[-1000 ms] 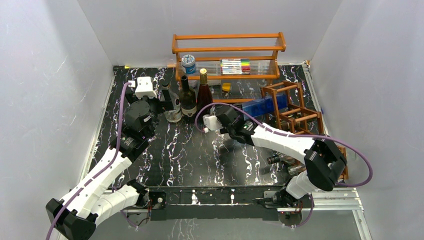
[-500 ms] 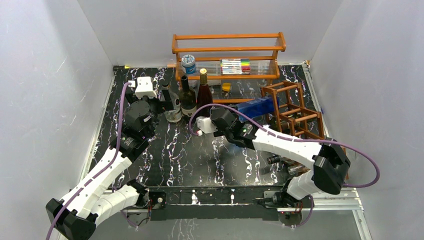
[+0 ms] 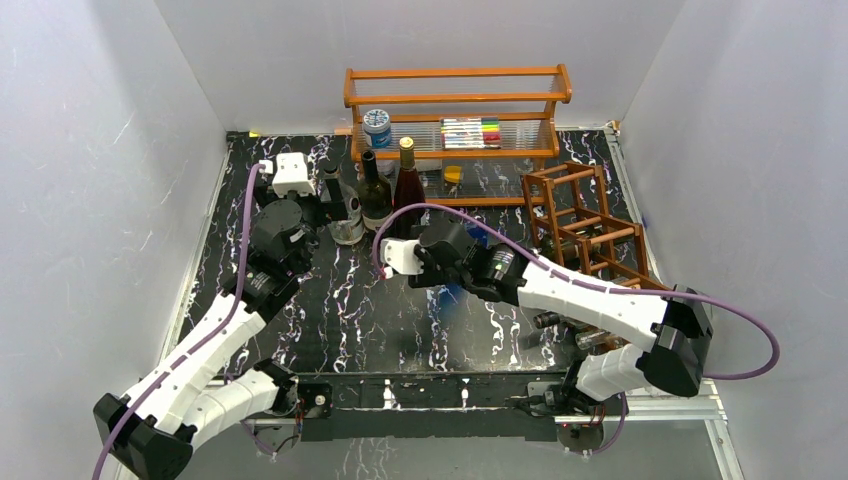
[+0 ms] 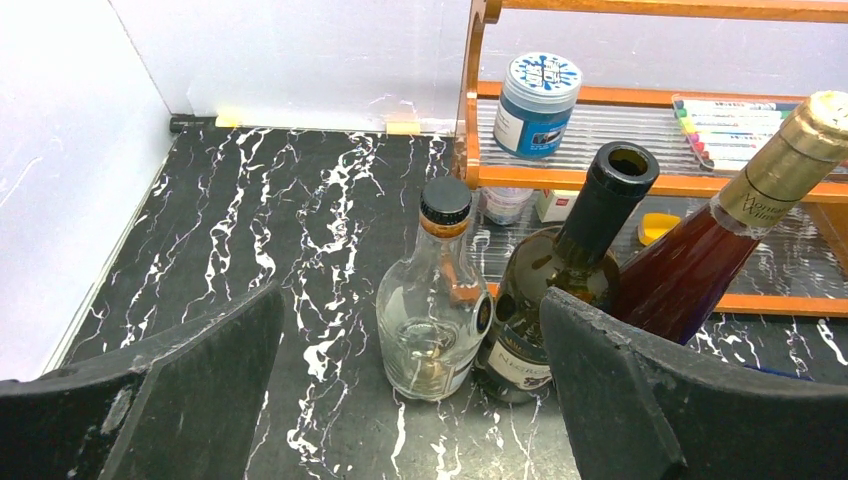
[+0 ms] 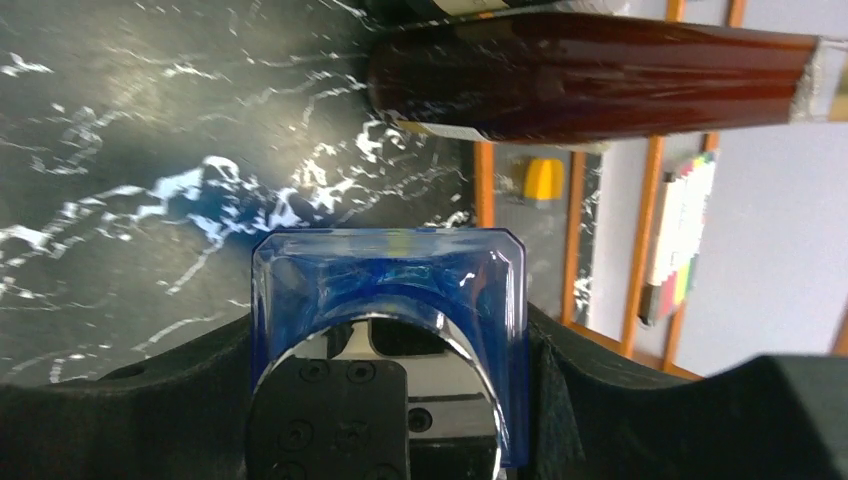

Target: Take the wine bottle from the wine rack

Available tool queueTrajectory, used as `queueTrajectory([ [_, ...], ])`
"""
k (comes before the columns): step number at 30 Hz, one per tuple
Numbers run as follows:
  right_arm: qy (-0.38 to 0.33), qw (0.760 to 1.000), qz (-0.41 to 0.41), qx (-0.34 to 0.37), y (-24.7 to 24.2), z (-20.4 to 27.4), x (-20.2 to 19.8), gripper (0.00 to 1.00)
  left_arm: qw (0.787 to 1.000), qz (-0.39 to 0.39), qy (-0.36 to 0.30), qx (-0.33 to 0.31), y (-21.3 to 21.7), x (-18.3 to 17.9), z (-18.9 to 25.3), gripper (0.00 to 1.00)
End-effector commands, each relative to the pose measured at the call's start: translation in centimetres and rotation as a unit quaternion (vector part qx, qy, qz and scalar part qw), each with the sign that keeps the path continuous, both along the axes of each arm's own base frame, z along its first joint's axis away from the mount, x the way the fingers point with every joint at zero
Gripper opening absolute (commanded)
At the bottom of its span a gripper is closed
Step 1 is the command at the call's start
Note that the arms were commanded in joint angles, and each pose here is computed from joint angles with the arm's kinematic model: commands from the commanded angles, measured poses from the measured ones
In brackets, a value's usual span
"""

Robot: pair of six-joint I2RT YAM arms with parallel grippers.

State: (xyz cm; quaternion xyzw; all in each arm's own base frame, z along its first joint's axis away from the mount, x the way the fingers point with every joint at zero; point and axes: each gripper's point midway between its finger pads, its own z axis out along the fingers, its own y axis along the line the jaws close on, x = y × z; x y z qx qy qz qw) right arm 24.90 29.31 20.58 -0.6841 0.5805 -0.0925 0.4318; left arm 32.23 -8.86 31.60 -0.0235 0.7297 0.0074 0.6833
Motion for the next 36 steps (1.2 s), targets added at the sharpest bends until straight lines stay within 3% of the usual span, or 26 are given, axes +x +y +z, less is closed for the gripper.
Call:
queueTrajectory([
  [1,-0.055,0.987,-0.009,0.152,2.1,8.5,0.7,0.0,1.0,0.013,-0.017,-0.006,0.3,0.3,1.2,0.98],
  [10,0.023,0.958,-0.061,0.281,2.8,9.3,1.8,0.0,1.0,0.023,-0.016,0.002,0.6,0.7,0.3,0.98],
  [19,0.093,0.875,-0.112,0.461,-0.8,13.2,5.5,0.0,1.0,0.015,0.01,0.006,0.0,1.2,-0.5,0.98],
  [26,0.118,0.864,-0.095,0.48,-2.0,13.0,8.4,0.0,1.0,0.01,0.013,0.003,-0.3,1.3,-0.7,0.98],
  [36,0.119,0.855,-0.146,0.483,-2.3,13.2,14.3,0.0,1.0,0.016,0.006,0.003,0.2,1.1,-0.2,0.98],
])
